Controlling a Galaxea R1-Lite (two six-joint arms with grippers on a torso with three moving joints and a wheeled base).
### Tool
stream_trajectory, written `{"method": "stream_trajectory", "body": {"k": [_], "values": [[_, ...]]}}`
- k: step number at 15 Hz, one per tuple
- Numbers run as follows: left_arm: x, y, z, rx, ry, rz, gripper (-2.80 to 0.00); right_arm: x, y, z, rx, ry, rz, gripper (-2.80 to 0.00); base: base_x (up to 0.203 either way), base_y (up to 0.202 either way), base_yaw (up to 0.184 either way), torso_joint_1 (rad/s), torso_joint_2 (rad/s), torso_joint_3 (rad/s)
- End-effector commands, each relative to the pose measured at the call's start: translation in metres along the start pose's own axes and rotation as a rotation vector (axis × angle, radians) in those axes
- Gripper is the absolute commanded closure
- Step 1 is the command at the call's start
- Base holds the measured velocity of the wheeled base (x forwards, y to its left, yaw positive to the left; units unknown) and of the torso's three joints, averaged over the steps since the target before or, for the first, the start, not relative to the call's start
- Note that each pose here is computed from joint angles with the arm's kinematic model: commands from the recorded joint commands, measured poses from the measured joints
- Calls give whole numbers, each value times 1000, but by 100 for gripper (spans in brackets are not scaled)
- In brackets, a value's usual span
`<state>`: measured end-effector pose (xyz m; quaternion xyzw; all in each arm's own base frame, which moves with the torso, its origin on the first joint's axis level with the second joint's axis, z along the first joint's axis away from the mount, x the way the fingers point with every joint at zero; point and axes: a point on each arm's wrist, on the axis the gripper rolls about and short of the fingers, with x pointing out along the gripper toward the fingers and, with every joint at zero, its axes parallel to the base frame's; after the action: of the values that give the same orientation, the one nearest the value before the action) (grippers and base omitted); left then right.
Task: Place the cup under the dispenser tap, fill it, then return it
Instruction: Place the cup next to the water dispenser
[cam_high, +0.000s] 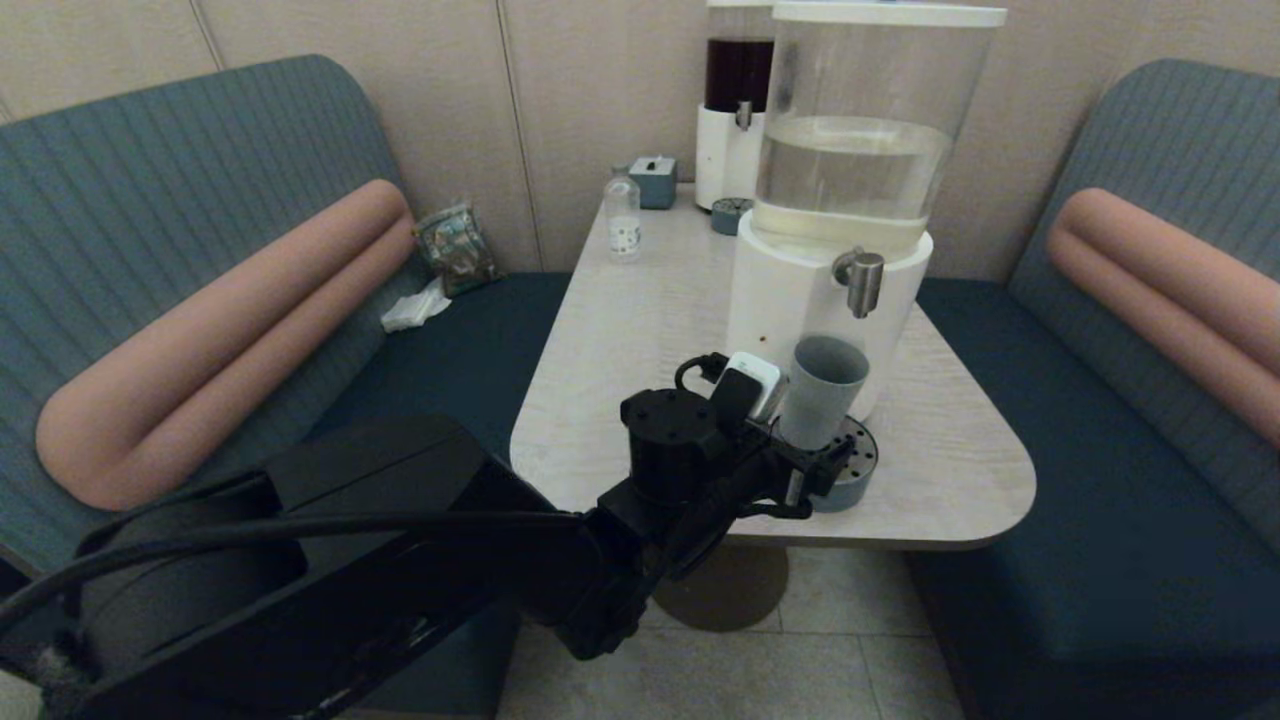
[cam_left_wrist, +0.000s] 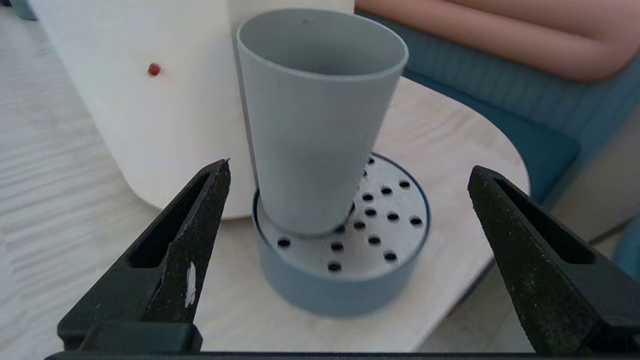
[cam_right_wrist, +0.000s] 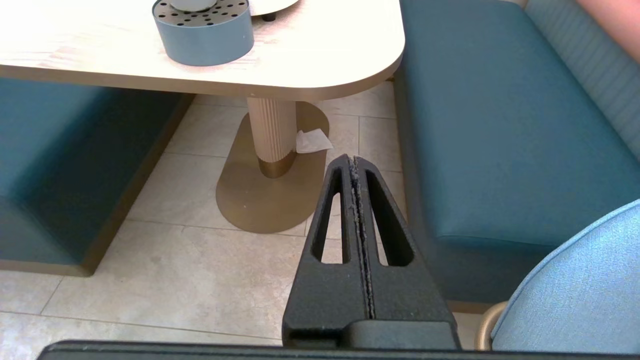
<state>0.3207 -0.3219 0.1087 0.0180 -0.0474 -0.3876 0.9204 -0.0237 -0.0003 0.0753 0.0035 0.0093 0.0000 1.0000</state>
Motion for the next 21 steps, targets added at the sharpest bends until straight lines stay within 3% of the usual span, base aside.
{"method": "stream_trajectory", "body": {"k": [1,21], "values": [[9,0,-2,1,-14,3,-280,0,0,0,0,-2,0,0,0,0,0,0,0,0],[62,12,-16,2,-27,87,-280,0,0,0,0,-2,0,0,0,0,0,0,0,0]]}}
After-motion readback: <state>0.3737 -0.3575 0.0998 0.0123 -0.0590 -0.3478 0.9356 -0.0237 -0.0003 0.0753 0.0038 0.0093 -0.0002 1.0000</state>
